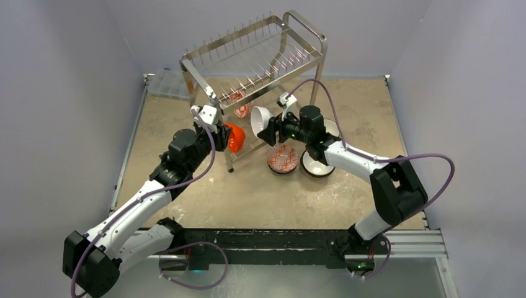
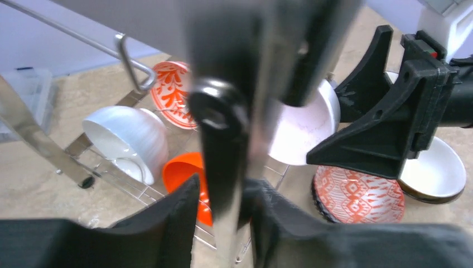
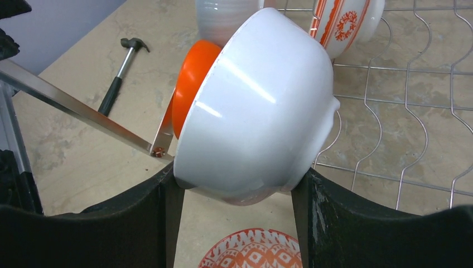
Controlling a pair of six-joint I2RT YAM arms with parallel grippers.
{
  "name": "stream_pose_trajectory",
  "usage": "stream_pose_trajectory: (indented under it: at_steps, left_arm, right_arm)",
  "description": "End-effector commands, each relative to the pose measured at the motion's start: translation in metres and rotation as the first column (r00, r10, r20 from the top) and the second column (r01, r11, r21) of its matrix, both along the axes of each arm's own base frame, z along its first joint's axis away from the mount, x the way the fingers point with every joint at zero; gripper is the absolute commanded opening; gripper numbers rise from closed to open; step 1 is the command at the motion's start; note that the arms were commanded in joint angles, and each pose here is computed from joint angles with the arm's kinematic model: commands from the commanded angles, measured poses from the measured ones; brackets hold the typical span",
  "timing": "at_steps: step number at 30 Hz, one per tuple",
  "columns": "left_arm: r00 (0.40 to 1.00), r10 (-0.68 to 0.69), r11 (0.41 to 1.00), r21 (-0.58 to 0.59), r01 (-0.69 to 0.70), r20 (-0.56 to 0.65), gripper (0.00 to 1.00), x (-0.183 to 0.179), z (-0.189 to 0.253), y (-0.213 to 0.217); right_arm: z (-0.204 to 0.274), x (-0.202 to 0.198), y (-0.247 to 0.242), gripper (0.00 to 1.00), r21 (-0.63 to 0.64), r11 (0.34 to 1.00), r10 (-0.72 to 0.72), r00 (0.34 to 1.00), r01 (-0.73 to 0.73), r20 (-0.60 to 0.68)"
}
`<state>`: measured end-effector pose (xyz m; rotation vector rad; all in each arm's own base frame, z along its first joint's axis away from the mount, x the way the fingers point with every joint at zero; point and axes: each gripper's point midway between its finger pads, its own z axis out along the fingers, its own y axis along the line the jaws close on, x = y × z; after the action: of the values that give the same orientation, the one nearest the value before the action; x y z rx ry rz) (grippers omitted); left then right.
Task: Load the bowls into the dish rack
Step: Move the dish rack to the center of the board.
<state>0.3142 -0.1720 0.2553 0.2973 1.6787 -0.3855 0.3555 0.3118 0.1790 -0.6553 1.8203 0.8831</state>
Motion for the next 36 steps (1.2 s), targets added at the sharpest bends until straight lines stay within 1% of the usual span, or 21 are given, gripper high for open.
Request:
stream_pose_trajectory:
  at_steps: [1,3,5,9,11,12,14,16,18,23,26,27,32,34,36]
  left_arm:
    - [0.992,-0.062,0.998,0.003,0.062,0.105,0.24,-0.004,0.036,-0.007]
    - [0.993,-0.066,0.998,0.009,0.066,0.103,0.09,-0.009,0.036,-0.005]
    - [0.992,-0.067,0.998,0.008,0.067,0.106,0.0,-0.014,0.038,-0.002]
    - [0.991,-0.085,0.996,0.006,0.085,0.105,0.0,-0.026,0.042,0.002]
    - [0.989,-0.11,0.994,0.013,0.109,0.096,0.0,-0.033,0.042,0.001]
    - [0.989,-0.112,0.994,0.011,0.111,0.1,0.0,-0.035,0.045,0.002]
    - [0.988,-0.141,0.99,0.026,0.139,0.066,0.0,-0.044,0.039,0.002]
    - [0.988,-0.148,0.989,0.032,0.147,0.051,0.0,-0.05,0.038,0.004]
    - [0.987,-0.156,0.987,0.04,0.155,0.037,0.0,-0.056,0.037,0.006]
    - [0.989,-0.148,0.988,0.048,0.147,0.003,0.0,-0.072,0.03,0.017]
    - [0.99,-0.142,0.99,0.016,0.142,-0.004,0.0,-0.078,0.028,0.02]
    - [0.989,-0.15,0.989,0.009,0.15,-0.007,0.02,-0.08,0.026,0.019]
    - [0.989,-0.148,0.989,-0.026,0.147,-0.03,0.4,-0.083,0.013,0.018]
    - [0.99,-0.136,0.991,-0.026,0.135,-0.043,0.55,-0.084,0.007,0.021]
    - [0.992,-0.112,0.994,-0.025,0.111,-0.056,0.63,-0.083,0.001,0.024]
  right_arm:
    - [0.053,0.004,-0.006,0.0,0.088,0.995,-0.054,0.983,0.039,0.174]
    - [0.059,0.006,-0.011,0.0,0.1,0.993,-0.085,0.974,0.065,0.209]
    - [0.064,0.008,-0.014,0.0,0.105,0.991,-0.105,0.964,0.081,0.243]
    - [0.073,0.01,-0.02,0.0,0.119,0.988,-0.134,0.944,0.103,0.3]
    - [0.074,0.006,-0.019,0.0,0.111,0.991,-0.107,0.931,0.072,0.35]
    - [0.075,0.001,-0.017,0.0,0.1,0.994,-0.073,0.912,0.035,0.405]
    - [0.076,-0.008,-0.017,0.0,0.074,0.997,-0.041,0.864,0.005,0.501]
    - [0.08,-0.014,-0.02,0.0,0.081,0.997,-0.053,0.837,0.01,0.545]
    - [0.08,-0.012,-0.024,0.0,0.101,0.994,-0.085,0.834,0.035,0.545]
    - [0.072,-0.01,-0.013,0.0,0.078,0.997,-0.049,0.847,0.009,0.529]
    - [0.064,-0.01,-0.005,0.0,0.045,0.999,-0.036,0.838,0.013,0.545]
    - [0.061,-0.011,-0.002,0.0,0.032,0.999,-0.029,0.831,0.013,0.555]
    - [0.05,-0.01,0.017,0.0,-0.025,1.0,0.017,0.807,-0.002,0.591]
    - [0.052,-0.002,0.022,0.0,-0.027,1.0,0.005,0.804,0.014,0.594]
    - [0.051,0.006,0.024,0.0,-0.026,0.999,-0.016,0.807,0.039,0.591]
